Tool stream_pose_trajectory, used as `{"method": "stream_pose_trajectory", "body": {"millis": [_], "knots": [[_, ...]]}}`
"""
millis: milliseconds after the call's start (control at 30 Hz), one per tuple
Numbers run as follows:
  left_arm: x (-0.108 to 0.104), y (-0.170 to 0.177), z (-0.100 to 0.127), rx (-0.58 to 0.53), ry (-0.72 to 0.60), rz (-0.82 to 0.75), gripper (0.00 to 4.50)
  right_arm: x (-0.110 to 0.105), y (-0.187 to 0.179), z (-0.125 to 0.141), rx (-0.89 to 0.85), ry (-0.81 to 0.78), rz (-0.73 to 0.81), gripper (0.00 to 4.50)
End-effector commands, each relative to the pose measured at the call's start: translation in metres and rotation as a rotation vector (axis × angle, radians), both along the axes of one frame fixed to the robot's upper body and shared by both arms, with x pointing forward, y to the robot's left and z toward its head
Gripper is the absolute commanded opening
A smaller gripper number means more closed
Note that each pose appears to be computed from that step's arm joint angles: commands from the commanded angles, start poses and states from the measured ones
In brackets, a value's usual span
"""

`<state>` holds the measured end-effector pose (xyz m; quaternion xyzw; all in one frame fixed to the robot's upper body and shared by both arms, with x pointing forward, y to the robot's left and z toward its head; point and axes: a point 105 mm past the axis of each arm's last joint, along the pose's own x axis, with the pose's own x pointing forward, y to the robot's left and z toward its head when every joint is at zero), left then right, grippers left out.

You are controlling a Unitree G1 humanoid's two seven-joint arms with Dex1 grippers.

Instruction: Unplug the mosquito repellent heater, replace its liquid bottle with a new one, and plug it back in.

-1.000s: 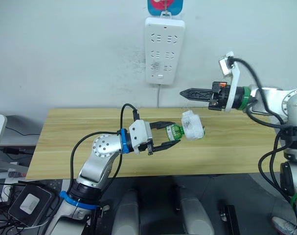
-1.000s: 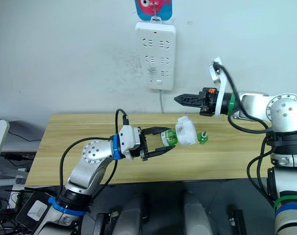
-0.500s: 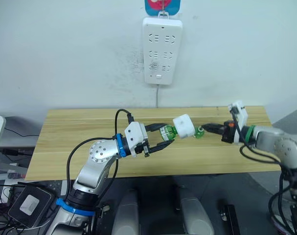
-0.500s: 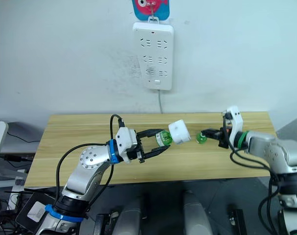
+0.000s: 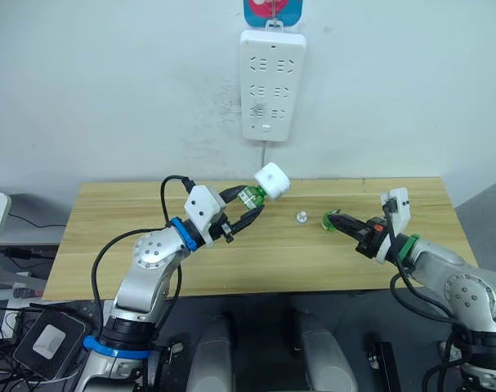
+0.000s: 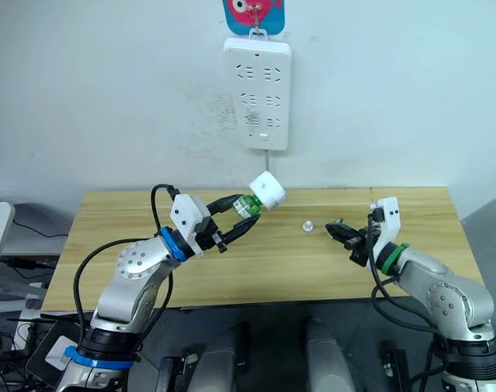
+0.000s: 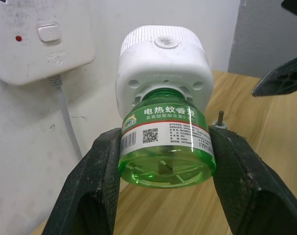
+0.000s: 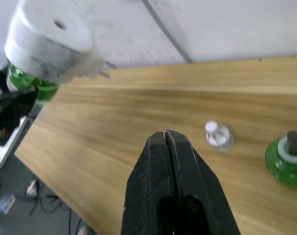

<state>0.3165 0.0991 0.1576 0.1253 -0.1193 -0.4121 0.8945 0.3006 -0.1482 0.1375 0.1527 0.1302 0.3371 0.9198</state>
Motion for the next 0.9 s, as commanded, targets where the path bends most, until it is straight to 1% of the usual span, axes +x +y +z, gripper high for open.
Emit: {"method": "stream_pose_trajectory", "body": {"millis": [33,300,667,700,800,900], "knots": [[-0.006,-0.003,0.014,-0.019,-0.057,-0.004,2.26,-0.002,-0.003,0.009,0.000,-0.047,-0.012,0.04],[-0.006,-0.002,0.013,-0.016,-0.052,-0.020,2.26,-0.006,0.005,0.017,0.023,-0.062,0.038,0.04],[-0.013,-0.009,0.013,-0.024,-0.046,-0.069,2.26,-0.015,0.009,0.017,-0.027,-0.062,0.113,0.04],[-0.014,-0.012,0.014,-0.028,-0.043,-0.084,2.26,-0.015,0.009,0.016,-0.041,-0.061,0.133,0.04],[-0.026,-0.024,0.013,-0.005,-0.036,-0.194,2.26,-0.022,0.007,0.006,-0.124,-0.037,0.275,0.04],[-0.039,-0.035,0.012,0.025,-0.037,-0.315,2.26,-0.020,0.001,0.002,-0.168,-0.014,0.389,0.04]]}}
